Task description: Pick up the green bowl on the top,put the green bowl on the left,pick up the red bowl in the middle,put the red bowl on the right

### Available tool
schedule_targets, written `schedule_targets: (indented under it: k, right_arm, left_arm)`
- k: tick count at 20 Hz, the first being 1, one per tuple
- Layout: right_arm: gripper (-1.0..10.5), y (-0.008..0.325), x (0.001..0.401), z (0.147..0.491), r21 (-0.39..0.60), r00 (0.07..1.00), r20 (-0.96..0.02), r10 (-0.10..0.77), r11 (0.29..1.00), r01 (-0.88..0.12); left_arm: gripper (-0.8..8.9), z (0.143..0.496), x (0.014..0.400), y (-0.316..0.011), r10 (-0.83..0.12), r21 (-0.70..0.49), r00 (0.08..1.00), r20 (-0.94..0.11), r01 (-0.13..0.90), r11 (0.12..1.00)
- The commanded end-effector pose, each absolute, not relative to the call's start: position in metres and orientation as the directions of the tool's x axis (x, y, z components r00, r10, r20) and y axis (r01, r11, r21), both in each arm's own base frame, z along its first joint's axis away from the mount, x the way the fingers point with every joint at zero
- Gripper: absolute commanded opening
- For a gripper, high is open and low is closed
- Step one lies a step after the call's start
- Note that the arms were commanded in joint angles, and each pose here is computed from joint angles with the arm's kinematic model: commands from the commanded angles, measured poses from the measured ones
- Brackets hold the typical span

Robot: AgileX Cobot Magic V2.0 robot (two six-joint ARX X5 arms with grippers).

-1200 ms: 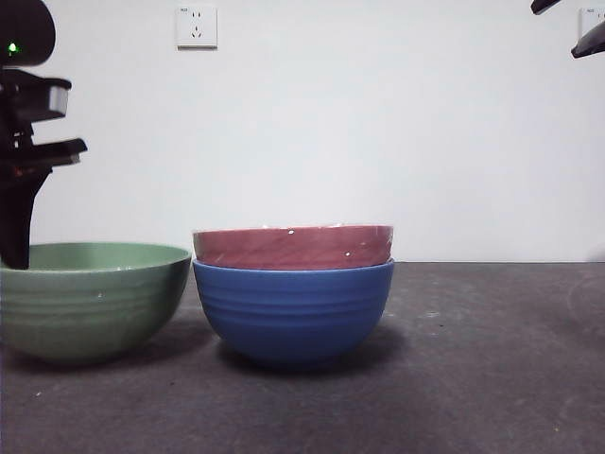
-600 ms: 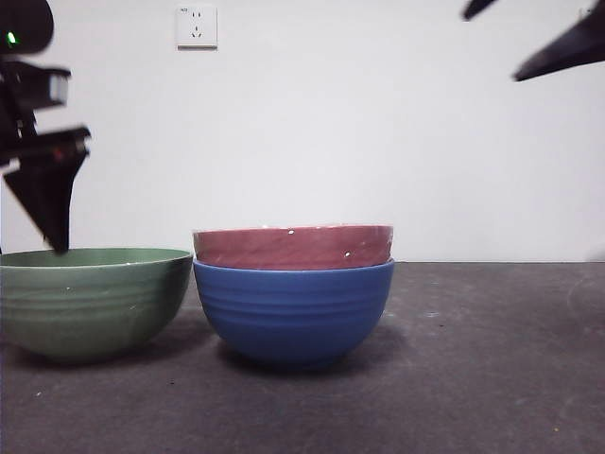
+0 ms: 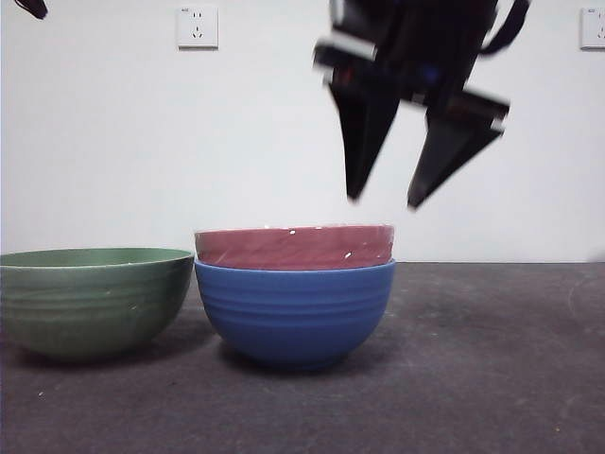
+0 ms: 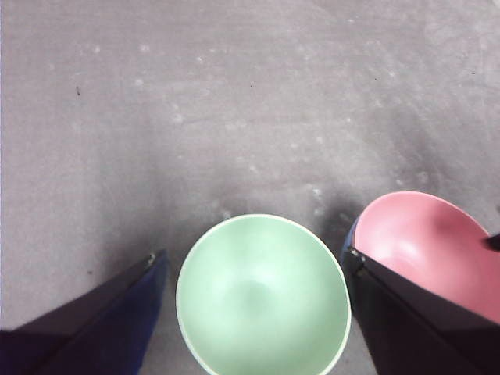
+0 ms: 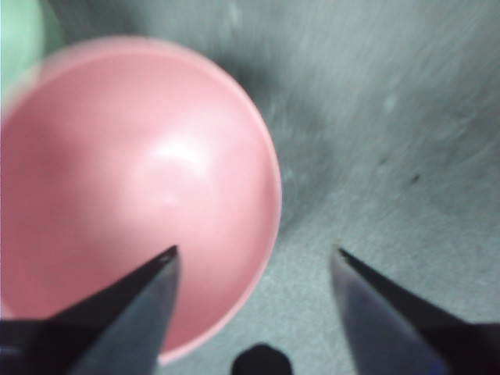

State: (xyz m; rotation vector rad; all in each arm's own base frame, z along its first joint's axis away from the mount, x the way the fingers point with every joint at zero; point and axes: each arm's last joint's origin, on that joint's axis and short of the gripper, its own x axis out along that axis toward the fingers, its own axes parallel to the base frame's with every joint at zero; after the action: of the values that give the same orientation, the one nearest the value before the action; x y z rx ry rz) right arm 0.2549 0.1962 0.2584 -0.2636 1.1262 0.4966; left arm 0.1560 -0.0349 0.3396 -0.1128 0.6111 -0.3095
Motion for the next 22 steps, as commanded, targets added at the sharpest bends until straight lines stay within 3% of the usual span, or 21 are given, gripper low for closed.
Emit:
schedule_targets:
  k: [1, 3, 5, 8, 15, 22]
  right_arm:
    - [2.1, 0.202, 0.263, 0.239, 0.026, 0.303, -0.93, 0.21, 0.857, -0.514]
    - [2.1, 0.205, 0.268, 0.228, 0.013, 0.293, -0.937, 0.188, 0.86, -0.511]
    - [0.8, 0.206, 0.269, 0.226, 0.008, 0.294, -0.938, 0.184, 0.859, -0.512]
    - [-0.1, 0.208, 0.269, 0.227, 0.01, 0.302, -0.934, 0.193, 0.856, -0.516]
    - [-0.1, 0.211, 0.272, 0.24, 0.016, 0.335, -0.916, 0.22, 0.855, -0.518]
    - [-0.1, 0.196, 0.254, 0.304, 0.039, 0.446, -0.839, 0.311, 0.853, -0.521]
  left_arm:
    - [3.77, 0.337, 0.156, -0.035, -0.315, -0.2, 0.763, -0.564, 0.243, 0.949]
    - [3.77, 0.336, 0.156, -0.035, -0.313, -0.202, 0.754, -0.577, 0.24, 0.95]
    - [3.77, 0.335, 0.155, -0.035, -0.312, -0.202, 0.75, -0.583, 0.238, 0.95]
    - [3.77, 0.335, 0.155, -0.035, -0.309, -0.2, 0.749, -0.587, 0.235, 0.951]
    - [3.77, 0.335, 0.155, -0.035, -0.308, -0.199, 0.749, -0.586, 0.235, 0.951]
    - [3.77, 0.336, 0.156, -0.035, -0.308, -0.199, 0.752, -0.582, 0.235, 0.951]
